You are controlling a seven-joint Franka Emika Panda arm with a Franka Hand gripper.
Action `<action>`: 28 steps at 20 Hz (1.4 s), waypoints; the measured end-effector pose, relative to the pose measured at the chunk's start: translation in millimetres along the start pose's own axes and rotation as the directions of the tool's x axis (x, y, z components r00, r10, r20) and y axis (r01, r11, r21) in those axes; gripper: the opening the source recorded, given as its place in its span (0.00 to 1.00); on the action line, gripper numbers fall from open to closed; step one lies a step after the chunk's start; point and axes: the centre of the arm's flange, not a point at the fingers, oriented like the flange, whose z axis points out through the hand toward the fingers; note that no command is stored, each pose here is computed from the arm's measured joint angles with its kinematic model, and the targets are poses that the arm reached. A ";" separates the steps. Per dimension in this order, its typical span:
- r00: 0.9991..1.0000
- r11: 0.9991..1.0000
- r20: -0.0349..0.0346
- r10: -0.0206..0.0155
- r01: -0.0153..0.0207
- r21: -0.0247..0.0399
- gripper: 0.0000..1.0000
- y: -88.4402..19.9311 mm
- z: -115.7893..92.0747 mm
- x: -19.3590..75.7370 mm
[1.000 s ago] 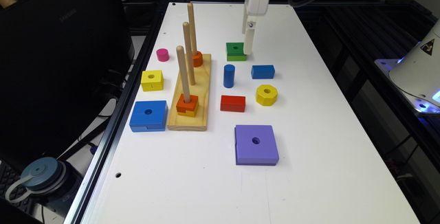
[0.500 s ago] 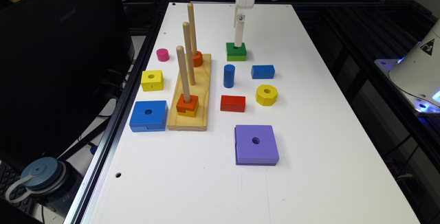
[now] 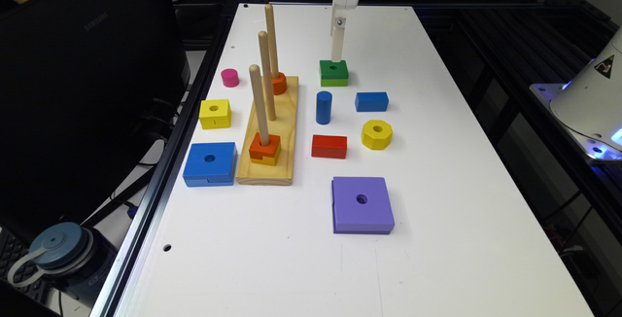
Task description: Pick up green block.
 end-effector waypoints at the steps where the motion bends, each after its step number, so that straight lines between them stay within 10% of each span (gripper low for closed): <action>1: 1.000 1.000 -0.002 0.000 0.000 0.001 1.00 3.7 -0.7 3.5; 12: 1.000 1.000 -0.005 -0.003 0.003 0.003 1.00 8.8 -0.5 13.7; 19: 1.000 1.000 0.011 -0.003 0.003 -0.004 1.00 8.4 13.2 14.1; 28: 1.000 1.000 0.009 -0.003 0.003 -0.002 1.00 6.9 18.2 16.4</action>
